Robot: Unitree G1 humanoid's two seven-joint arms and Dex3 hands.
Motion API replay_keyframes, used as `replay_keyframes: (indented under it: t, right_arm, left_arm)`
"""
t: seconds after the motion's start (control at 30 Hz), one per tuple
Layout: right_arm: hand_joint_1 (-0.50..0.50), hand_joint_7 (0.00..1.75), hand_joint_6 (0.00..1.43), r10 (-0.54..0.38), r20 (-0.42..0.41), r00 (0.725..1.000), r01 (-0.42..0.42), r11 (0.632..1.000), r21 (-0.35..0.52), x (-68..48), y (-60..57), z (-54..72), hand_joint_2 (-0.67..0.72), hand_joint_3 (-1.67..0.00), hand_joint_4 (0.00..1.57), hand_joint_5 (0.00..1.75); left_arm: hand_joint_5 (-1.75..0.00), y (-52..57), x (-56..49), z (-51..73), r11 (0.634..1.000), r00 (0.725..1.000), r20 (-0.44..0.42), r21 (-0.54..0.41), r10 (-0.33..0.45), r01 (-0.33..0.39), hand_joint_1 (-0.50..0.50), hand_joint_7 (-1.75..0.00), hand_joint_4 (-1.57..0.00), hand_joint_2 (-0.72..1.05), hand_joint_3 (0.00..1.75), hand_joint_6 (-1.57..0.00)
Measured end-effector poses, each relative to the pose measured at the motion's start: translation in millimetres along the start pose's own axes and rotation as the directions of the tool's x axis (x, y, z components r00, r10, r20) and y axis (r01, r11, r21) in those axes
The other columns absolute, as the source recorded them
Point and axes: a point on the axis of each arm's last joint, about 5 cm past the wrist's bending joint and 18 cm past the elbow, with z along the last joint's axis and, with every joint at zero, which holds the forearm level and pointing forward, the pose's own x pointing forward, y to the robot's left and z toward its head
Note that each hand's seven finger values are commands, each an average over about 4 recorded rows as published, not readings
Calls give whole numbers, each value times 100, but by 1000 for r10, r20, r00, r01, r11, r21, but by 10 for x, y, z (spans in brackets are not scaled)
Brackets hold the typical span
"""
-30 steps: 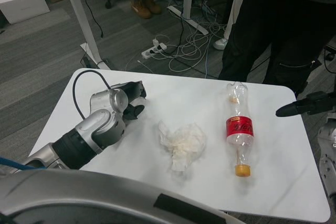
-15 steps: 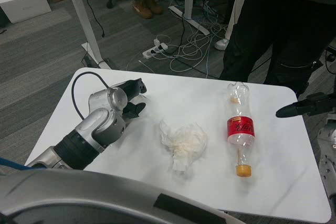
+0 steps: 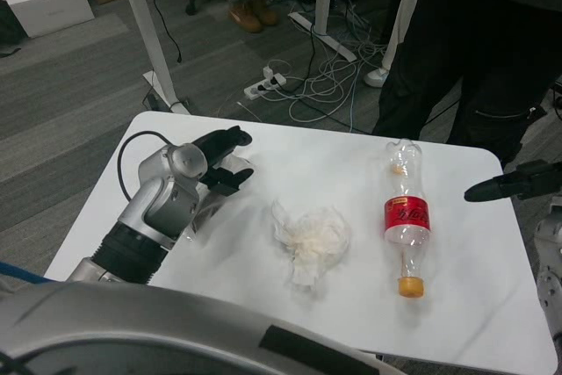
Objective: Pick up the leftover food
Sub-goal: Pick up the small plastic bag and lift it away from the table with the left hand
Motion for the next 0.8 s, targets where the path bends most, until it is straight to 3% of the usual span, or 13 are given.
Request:
replay_keyframes:
  t: [0.17,0.23,0.3,0.47,0.63,0.67,0.8]
  right_arm:
    - [-46,0,0,0,0,1000,0,1000,1,-2,0,1,53,0,0,0]
    - [-46,0,0,0,0,1000,0,1000,1,-2,0,1,53,0,0,0]
    - [-46,0,0,0,0,1000,0,1000,1,-2,0,1,53,0,0,0]
    - [-46,0,0,1,1,1000,-1,1000,1,-3,0,1,53,0,0,0]
    - [-46,0,0,1,0,1000,-1,1000,1,-3,-1,1,53,0,0,0]
    - [-46,0,0,1,0,1000,-1,1000,1,-3,-1,0,53,0,0,0]
    - [-46,0,0,0,-1,1000,0,1000,0,-3,-2,-1,53,0,0,0]
  left_arm:
    - [-67,118,-102,-33,997,1000,8,-81,-3,4,-50,-35,-7,105,148,0]
    - [-72,165,-142,-38,995,1000,7,-96,-4,5,-50,-35,-2,105,159,0]
    - [-77,230,-186,-57,991,1000,22,-132,-6,9,-50,-33,0,105,164,0]
    - [-115,381,-286,-139,964,995,96,-263,-14,39,-50,-23,0,105,170,0]
    - [-144,530,-415,-138,964,995,101,-265,27,1,-50,-21,0,105,170,0]
    - [-146,546,-429,-133,967,995,94,-255,29,-4,-50,-21,0,105,159,0]
    - [-154,519,-428,-102,976,996,88,-214,-7,26,-50,-21,0,105,52,0]
